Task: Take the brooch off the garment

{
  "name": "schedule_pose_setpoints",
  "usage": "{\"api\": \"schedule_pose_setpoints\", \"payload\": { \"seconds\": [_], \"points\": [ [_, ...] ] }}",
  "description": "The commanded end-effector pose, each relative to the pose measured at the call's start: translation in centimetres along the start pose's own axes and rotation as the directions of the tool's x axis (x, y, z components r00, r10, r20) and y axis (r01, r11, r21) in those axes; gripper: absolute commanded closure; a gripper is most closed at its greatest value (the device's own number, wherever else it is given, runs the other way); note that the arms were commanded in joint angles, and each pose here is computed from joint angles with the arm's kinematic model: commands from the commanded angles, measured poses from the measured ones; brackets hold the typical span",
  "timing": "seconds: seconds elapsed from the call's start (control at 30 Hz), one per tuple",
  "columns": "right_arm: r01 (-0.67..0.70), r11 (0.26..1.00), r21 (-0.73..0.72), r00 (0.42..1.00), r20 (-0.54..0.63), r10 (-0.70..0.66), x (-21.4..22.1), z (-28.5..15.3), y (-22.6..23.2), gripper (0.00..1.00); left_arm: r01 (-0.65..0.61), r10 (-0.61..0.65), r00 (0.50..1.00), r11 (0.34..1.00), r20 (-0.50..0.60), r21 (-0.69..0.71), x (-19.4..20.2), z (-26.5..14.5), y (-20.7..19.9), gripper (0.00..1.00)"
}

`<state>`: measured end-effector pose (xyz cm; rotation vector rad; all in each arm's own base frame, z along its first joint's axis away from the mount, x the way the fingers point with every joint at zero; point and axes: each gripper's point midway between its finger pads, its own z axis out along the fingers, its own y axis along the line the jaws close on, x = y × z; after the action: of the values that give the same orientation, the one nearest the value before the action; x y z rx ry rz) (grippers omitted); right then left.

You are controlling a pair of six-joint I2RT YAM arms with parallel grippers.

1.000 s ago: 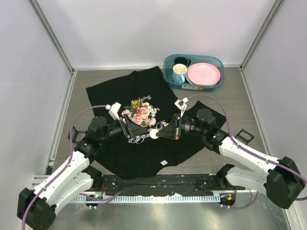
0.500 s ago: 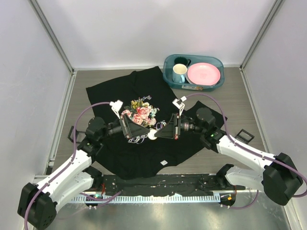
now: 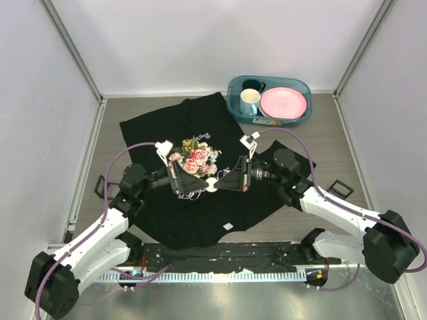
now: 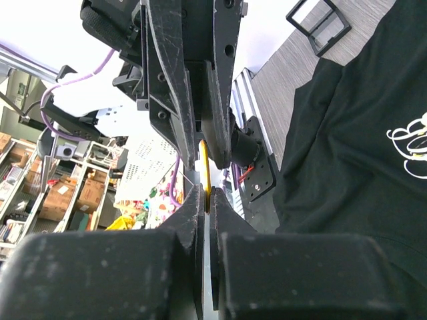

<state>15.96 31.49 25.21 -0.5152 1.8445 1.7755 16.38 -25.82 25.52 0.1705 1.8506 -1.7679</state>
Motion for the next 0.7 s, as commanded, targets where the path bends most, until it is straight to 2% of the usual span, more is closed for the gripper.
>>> {"api": "schedule_pose_setpoints", "payload": {
  "seconds": [0.0, 0.1, 0.17, 0.23, 0.3, 0.33, 0.43, 0.67],
  "points": [
    [0.056, 0.996, -0.068, 0.998, 0.044, -0.053, -1.8, 0.2, 2.2, 0.99, -0.034, 0.035, 0.999, 0.998, -0.014, 0.061, 0.1, -0.1, -1.2, 0.78],
    [0.051, 0.996, -0.071, 0.998, 0.046, -0.048, -1.9, 0.2, 2.3, 0.99, -0.034, 0.035, 0.999, 0.997, -0.012, 0.068, 0.0, -0.1, -1.5, 0.81],
    [0.044, 0.996, -0.075, 0.998, 0.04, -0.041, -1.9, 0.3, 2.2, 0.99, -0.043, 0.044, 0.999, 0.996, -0.01, 0.081, -0.1, -0.1, -1.9, 0.88],
    [0.042, 0.996, -0.075, 0.999, 0.037, -0.039, -1.9, 0.3, 2.2, 0.99, -0.041, 0.04, 0.999, 0.997, 0.006, 0.067, -0.4, -0.1, -1.8, 0.99],
    [0.043, 0.996, -0.074, 0.998, 0.039, -0.04, -2.0, 0.3, 2.3, 0.93, -0.037, 0.036, 0.999, 0.998, 0.018, 0.042, -0.7, -0.1, -1.7, 1.0],
    [0.042, 0.997, -0.066, 0.998, 0.045, -0.04, -2.1, 0.3, 2.1, 0.87, -0.032, 0.031, 0.999, 0.999, 0.041, 0.022, -1.1, 0.0, -1.5, 1.0],
    [0.056, 0.997, -0.056, 0.997, 0.05, -0.053, -2.0, 0.2, 2.0, 0.82, -0.004, 0.008, 0.998, 0.999, 0.069, -0.048, -1.7, -0.1, -0.5, 1.0],
    [0.081, 0.996, -0.03, 0.996, 0.044, -0.08, -1.5, 0.3, 1.6, 0.72, 0.038, -0.023, 0.988, 0.994, 0.152, -0.098, -3.1, -0.4, -0.5, 1.0]
  ]
}}
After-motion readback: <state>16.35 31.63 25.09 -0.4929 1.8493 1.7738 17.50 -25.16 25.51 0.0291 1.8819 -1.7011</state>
